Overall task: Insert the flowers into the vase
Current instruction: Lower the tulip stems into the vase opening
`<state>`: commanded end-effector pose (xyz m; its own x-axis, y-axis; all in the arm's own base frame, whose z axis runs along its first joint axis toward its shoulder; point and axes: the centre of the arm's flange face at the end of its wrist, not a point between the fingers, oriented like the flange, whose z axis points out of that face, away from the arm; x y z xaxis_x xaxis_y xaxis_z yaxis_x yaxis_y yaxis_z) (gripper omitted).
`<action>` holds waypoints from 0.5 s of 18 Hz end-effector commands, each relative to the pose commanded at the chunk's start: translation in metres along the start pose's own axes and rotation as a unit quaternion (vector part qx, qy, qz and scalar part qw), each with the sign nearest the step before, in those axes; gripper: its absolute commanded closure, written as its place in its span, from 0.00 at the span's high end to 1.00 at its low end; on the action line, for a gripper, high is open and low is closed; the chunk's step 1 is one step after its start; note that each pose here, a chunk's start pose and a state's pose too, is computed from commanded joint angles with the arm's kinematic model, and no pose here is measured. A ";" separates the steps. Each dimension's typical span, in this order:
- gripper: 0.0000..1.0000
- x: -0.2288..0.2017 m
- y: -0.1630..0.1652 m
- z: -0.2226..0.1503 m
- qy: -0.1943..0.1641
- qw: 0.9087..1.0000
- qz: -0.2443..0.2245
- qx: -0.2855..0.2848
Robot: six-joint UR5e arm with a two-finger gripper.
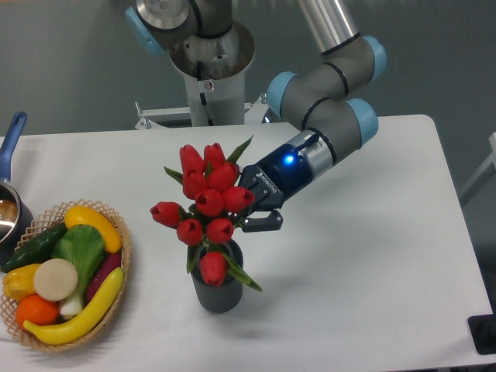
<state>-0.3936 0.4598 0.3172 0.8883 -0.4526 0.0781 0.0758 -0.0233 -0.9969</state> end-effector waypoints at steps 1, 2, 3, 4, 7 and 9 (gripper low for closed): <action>0.25 -0.001 0.003 0.000 0.000 1.000 0.000 0.000; 0.25 -0.002 0.007 0.000 0.000 1.000 0.001 0.000; 0.26 -0.004 0.009 0.000 0.000 1.000 0.003 -0.001; 0.26 -0.005 0.013 0.000 0.000 1.000 0.002 -0.001; 0.26 -0.010 0.026 -0.001 -0.001 1.000 0.012 -0.001; 0.26 -0.014 0.036 -0.007 -0.006 1.000 0.014 -0.001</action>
<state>-0.4066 0.4596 0.2796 0.8954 -0.4423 0.0507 0.0502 -0.0128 -0.9987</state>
